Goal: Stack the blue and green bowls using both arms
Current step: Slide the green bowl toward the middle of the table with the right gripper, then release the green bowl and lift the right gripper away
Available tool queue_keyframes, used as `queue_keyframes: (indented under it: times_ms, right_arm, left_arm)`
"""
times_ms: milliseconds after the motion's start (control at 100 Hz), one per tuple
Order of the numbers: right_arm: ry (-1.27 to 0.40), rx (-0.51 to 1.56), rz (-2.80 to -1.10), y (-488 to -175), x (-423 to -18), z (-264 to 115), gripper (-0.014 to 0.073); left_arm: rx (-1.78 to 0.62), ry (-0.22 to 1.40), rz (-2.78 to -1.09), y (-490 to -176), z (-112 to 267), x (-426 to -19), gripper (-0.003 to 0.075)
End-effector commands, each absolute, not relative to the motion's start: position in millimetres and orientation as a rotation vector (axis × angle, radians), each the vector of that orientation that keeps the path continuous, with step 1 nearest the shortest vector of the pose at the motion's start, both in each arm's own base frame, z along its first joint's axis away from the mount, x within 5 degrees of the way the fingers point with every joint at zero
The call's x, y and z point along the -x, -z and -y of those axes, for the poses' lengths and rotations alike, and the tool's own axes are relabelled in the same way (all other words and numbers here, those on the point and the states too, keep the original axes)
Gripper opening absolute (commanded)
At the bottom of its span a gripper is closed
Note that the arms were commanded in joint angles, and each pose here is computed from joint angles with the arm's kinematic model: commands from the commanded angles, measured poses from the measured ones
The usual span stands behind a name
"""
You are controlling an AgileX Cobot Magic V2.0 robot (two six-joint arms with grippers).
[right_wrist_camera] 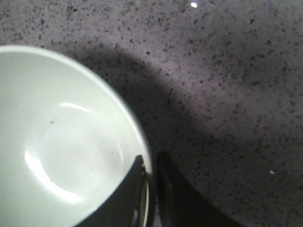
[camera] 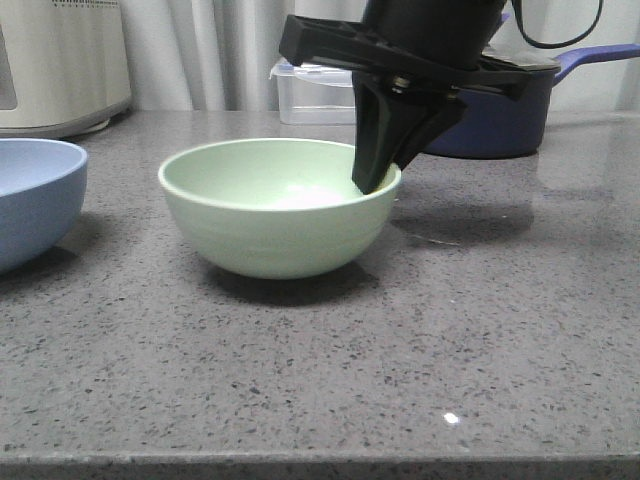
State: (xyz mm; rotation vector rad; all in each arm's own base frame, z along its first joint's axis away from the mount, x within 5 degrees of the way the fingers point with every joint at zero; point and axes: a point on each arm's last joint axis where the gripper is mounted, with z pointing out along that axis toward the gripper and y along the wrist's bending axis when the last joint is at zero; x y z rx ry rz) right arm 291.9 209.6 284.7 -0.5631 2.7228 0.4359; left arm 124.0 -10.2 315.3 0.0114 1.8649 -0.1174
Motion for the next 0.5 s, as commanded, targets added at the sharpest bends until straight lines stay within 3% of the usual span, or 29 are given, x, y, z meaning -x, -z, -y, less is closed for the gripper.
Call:
queue_keyframes:
  times_ms: [0,80,490]
  right_arm:
    - [-0.496,0.540,-2.618,-312.2,-290.0,-209.4,0.0210]
    - [-0.497,0.541,-2.616,-313.6,-289.2,-208.9,0.0255]
    - [-0.533,0.524,-2.502,-346.7,-257.5,-187.5,0.0255]
  left_arm:
    - [-0.004,0.119,-1.761,-334.0,9.8,-126.4,0.0420]
    - [-0.004,0.119,-1.761,-334.0,9.8,-126.4,0.0420]
    - [-0.004,0.119,-1.761,-334.0,9.8,-126.4,0.0420]
